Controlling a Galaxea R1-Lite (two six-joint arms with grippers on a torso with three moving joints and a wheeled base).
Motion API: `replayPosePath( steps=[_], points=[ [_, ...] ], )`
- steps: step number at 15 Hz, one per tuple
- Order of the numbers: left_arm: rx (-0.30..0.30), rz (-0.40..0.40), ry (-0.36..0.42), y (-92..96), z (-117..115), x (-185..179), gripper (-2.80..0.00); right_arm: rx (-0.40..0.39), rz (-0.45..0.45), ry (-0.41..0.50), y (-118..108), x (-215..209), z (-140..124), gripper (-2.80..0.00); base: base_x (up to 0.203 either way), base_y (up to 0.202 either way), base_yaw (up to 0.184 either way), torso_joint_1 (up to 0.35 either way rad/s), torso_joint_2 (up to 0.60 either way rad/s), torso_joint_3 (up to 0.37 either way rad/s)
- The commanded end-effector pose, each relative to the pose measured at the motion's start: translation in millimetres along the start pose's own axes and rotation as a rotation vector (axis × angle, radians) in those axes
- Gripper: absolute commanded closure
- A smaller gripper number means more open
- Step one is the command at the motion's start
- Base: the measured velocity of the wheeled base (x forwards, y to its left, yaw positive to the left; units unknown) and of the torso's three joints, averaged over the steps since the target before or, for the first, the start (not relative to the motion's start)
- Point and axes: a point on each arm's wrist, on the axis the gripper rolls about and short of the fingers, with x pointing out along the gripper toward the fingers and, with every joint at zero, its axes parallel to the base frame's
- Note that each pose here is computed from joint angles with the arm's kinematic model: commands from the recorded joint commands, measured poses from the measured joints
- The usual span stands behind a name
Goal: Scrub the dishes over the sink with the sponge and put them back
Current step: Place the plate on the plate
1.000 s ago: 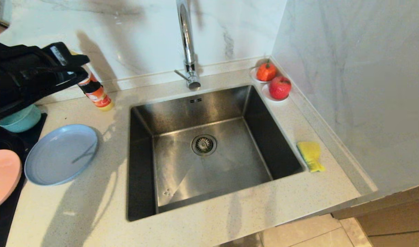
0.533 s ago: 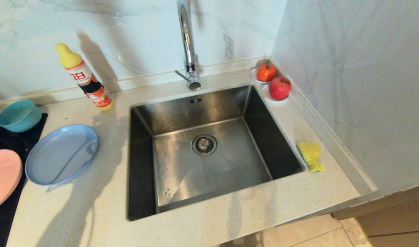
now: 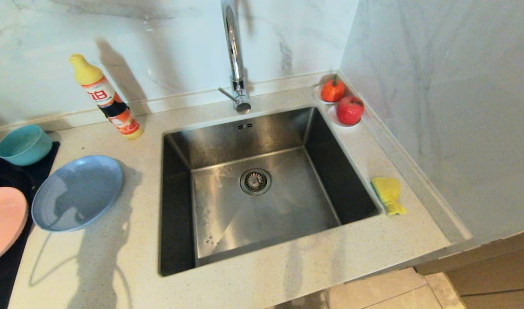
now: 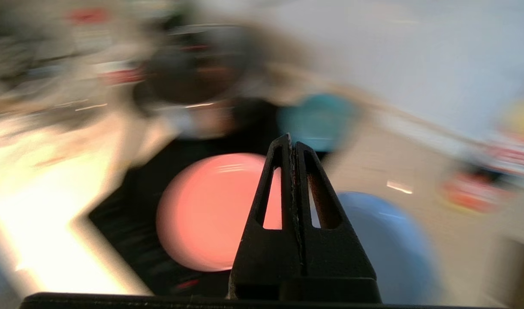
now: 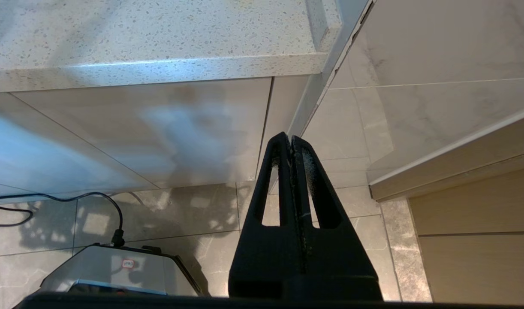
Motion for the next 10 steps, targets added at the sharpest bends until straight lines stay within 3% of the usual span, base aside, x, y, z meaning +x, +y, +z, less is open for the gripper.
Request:
replayPosePath(
  steps=[1, 6, 8, 10],
  points=[
    [0.062, 0.166, 0.031, 7.7, -23, 2, 0.0, -0.001, 0.001, 0.002, 0, 0, 0, 0.0, 0.0, 0.0, 0.0, 0.0, 0.0, 0.0],
    [0.195, 0.189, 0.119, -6.8, -46, 27, 0.0, -0.001, -0.001, 0.002, 0, 0, 0, 0.0, 0.0, 0.0, 0.0, 0.005, 0.0, 0.0],
    [0.257, 0.208, 0.185, -20.8, -63, 53, 0.0, -0.001, 0.001, 0.002, 0, 0, 0, 0.0, 0.0, 0.0, 0.0, 0.0, 0.0, 0.0],
    [0.282, 0.224, 0.22, -36.8, -67, 87, 0.0, -0.001, 0.001, 0.002, 0, 0, 0, 0.0, 0.0, 0.0, 0.0, 0.0, 0.0, 0.0]
  ],
)
